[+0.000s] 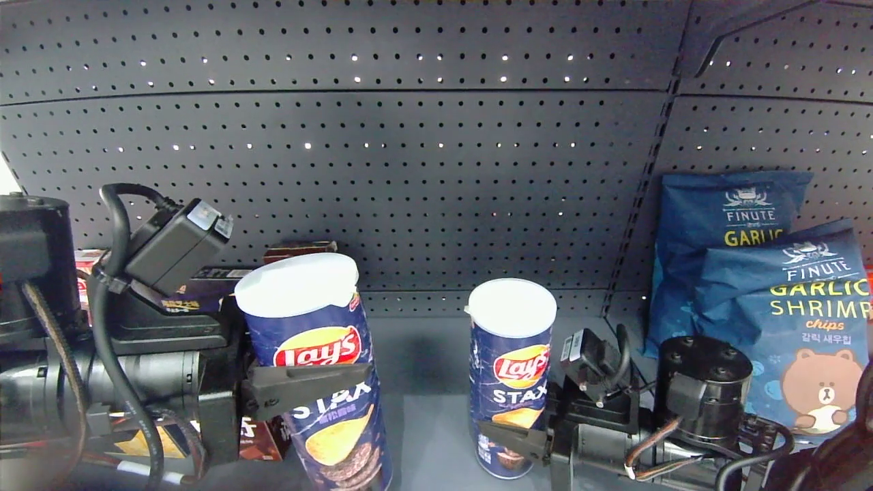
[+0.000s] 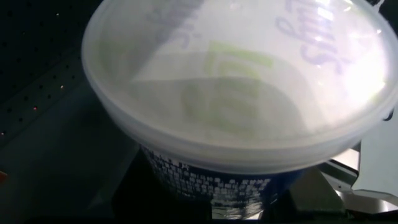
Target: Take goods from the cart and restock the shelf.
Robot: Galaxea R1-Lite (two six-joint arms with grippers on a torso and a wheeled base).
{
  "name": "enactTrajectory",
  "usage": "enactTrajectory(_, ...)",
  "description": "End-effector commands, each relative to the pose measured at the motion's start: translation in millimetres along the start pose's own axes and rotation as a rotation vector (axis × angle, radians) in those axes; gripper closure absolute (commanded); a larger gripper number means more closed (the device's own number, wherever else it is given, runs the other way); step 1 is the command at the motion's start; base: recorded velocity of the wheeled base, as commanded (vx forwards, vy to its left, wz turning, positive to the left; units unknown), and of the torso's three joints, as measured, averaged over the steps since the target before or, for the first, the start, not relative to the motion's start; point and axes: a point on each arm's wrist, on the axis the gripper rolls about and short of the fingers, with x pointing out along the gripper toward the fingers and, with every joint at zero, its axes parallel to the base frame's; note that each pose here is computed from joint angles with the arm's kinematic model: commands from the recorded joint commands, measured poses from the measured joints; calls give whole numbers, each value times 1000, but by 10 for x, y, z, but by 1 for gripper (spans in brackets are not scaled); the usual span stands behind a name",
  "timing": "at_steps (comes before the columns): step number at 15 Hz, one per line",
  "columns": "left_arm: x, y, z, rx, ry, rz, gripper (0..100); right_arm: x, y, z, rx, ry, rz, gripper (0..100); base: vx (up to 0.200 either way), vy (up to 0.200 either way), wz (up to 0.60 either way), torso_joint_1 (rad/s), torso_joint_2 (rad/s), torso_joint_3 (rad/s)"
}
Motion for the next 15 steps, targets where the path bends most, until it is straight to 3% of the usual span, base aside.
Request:
enactTrajectory(1, 6, 1, -4, -1, 2, -1, 100, 27, -16, -24, 4, 5, 0, 100, 0, 0, 0, 0, 0, 0)
enactTrajectory(14, 5, 3, -19, -5, 6, 0, 100, 77, -29, -95, 3, 10, 3, 100, 0, 0, 0, 0, 0, 0)
enactTrajectory(15, 5, 3, -19, -5, 6, 0, 100, 73, -27, -101, 1, 12, 5, 0, 0, 0, 0, 0, 0, 0)
